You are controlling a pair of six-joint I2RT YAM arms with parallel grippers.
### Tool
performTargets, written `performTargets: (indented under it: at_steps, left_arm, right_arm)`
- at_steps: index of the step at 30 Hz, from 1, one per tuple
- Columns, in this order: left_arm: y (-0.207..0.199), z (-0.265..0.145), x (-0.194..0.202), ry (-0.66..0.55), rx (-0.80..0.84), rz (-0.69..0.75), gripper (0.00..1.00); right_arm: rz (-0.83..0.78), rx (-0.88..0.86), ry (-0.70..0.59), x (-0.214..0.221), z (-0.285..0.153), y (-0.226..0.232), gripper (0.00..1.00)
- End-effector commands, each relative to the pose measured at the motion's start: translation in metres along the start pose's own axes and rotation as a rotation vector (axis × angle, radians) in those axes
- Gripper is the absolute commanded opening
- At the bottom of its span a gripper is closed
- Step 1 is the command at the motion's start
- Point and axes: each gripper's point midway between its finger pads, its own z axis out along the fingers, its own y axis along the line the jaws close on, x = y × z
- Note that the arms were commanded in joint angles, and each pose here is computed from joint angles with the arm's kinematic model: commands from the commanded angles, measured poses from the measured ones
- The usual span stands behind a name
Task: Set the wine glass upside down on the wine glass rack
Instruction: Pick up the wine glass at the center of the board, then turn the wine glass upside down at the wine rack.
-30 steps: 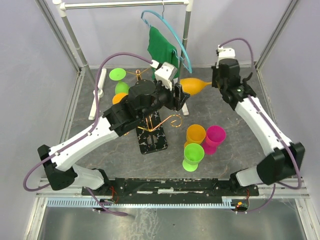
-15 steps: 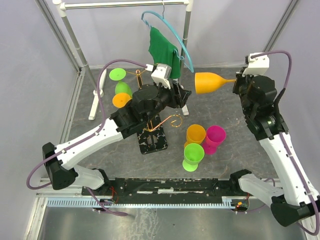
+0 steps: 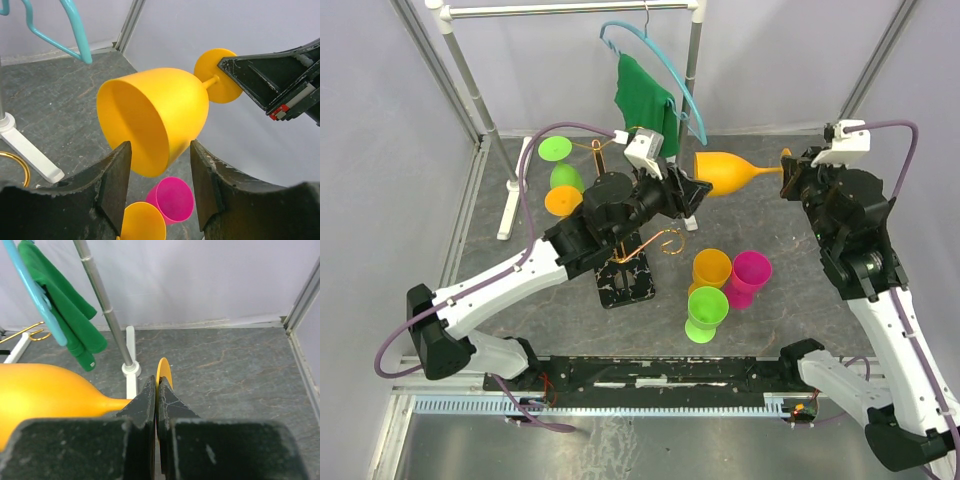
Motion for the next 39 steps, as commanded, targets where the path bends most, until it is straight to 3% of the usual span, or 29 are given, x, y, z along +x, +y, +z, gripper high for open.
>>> performTargets:
  at_steps: [1, 9, 17, 25, 33, 39]
  left_arm:
    - [-0.021, -0.002, -0.021, -0.065, 0.087, -0.065, 0.53]
    - [-0.037, -0.008, -0.032, -0.093, 0.169, -0.059, 0.22]
    - [-0.050, -0.016, -0.038, -0.102, 0.245, -0.031, 0.03]
    - [-0.038, -0.023, -0.038, -0.167, 0.233, 0.098, 0.03]
    - [-0.039, -0.029, -0.038, -0.196, 0.264, 0.216, 0.03]
    - [-0.036, -0.041, -0.047, -0.286, 0.281, 0.320, 0.03]
  right_arm:
    - [0.089, -0.069, -0.071, -0.018, -0.007, 0.013, 0.01]
    - [0.088, -0.084, -0.042, -0.005, 0.000, 0.017, 0.01]
    - [0.058, -0.003, -0.004, -0.004, -0.005, 0.001, 0.32]
    - [0.161, 0.086, 0.002, -0.015, -0.036, -0.015, 0.55]
    - [0.283, -0.034, 0.054, -0.003, -0.040, 0.010, 0.62]
    - [0.484, -0.186, 0.085, 0.014, -0.045, 0.042, 0.63]
